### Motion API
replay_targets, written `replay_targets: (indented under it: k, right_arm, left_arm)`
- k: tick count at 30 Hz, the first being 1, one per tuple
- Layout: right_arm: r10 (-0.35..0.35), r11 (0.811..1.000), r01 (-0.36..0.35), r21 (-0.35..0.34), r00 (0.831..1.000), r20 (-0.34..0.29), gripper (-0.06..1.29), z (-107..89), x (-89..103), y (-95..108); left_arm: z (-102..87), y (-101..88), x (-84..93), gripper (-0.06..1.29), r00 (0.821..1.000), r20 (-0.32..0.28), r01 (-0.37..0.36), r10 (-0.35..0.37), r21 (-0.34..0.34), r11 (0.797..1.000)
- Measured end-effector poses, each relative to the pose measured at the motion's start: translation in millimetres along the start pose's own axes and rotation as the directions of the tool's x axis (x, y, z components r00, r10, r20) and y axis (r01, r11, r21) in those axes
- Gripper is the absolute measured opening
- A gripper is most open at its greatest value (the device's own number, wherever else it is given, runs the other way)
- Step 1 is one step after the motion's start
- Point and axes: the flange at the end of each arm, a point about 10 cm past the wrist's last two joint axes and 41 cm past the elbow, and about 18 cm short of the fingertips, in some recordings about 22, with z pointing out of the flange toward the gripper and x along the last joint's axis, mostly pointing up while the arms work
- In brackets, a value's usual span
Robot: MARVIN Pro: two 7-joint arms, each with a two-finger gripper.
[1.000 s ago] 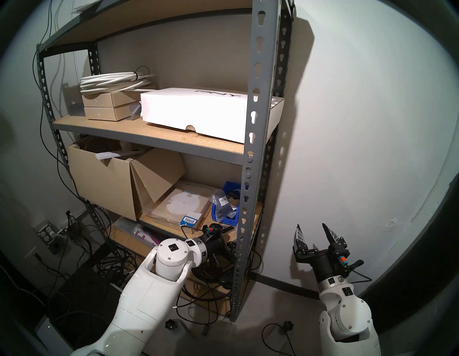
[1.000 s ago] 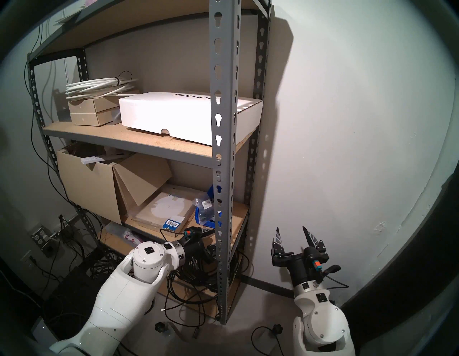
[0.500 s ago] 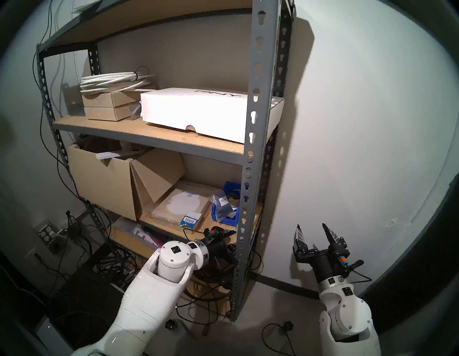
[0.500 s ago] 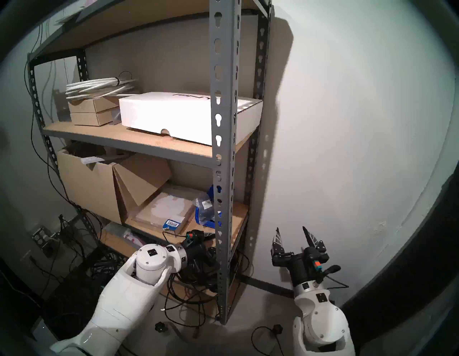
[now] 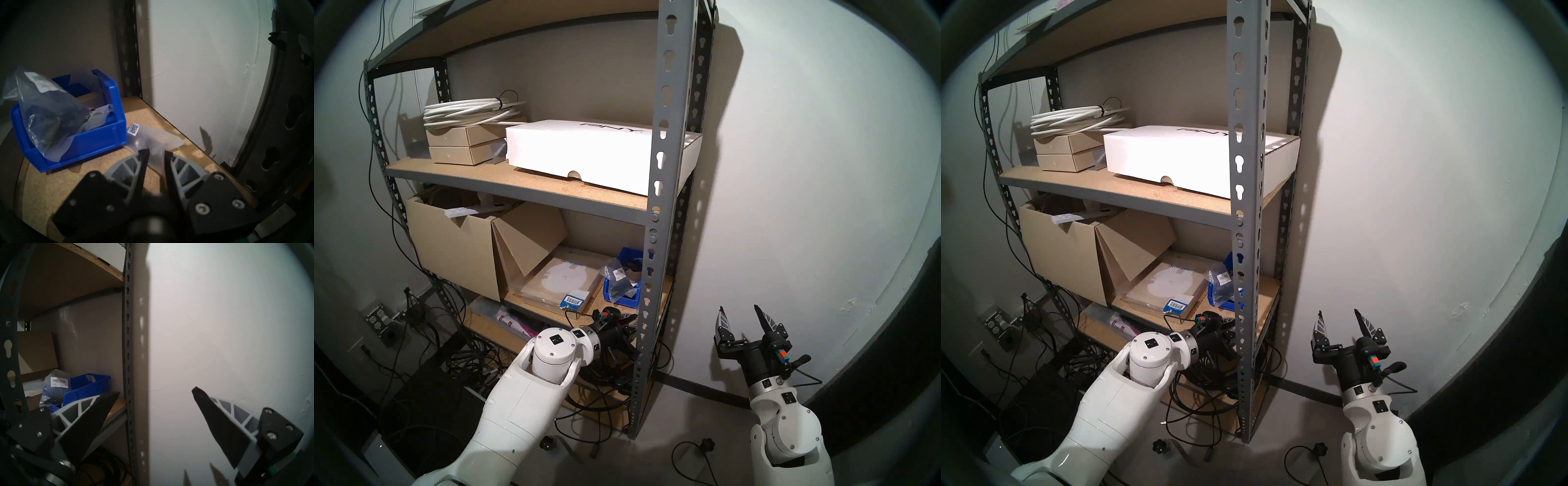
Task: Organize the rack shelf by putting things into a case
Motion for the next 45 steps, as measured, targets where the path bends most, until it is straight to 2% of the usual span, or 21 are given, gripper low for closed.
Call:
replay_targets:
  k: [3, 8, 13, 20, 31, 39, 45]
  right_arm:
    - [0.000, 1.000, 0.000, 0.000, 1.000, 0.000, 1.24, 0.0, 0.0, 0.0]
    - [0.000, 1.000, 0.000, 0.000, 1.000, 0.000, 1.24, 0.0, 0.0, 0.0]
    - [0.000, 1.000, 0.000, 0.000, 1.000, 0.000, 1.24, 0.0, 0.0, 0.0]
    - [0.000, 1.000, 0.000, 0.000, 1.000, 0.000, 1.24, 0.0, 0.0, 0.0]
    - [0.000, 1.000, 0.000, 0.000, 1.000, 0.000, 1.24, 0.0, 0.0, 0.0]
    - [0.000, 1.000, 0.000, 0.000, 1.000, 0.000, 1.24, 0.0, 0.0, 0.0]
    - [0.000, 1.000, 0.000, 0.000, 1.000, 0.000, 1.24, 0.0, 0.0, 0.0]
  left_arm:
    - [-2.6, -1.3, 1.7, 0.36, 1.000, -0.006, 0.006, -0.006, 0.005, 1.000]
    - [-11.1, 1.0, 1.2, 0.10, 1.000, 0.000, 0.028, -0.028, -0.004, 1.000]
    - [-19.0, 3.9, -0.2, 0.04, 0.999, 0.007, 0.038, -0.038, -0.012, 0.999]
    - [-29.5, 4.9, 1.2, 0.04, 0.999, -0.012, 0.047, -0.047, -0.001, 0.999]
    - [-50.5, -4.2, 30.9, 0.04, 0.992, -0.112, 0.057, -0.051, 0.056, 0.997]
    - [-64.0, -11.5, 37.3, 0.04, 0.987, -0.146, 0.080, -0.067, 0.087, 0.993]
    - [-65.8, -17.6, 42.4, 0.04, 0.983, -0.166, 0.099, -0.081, 0.101, 0.990]
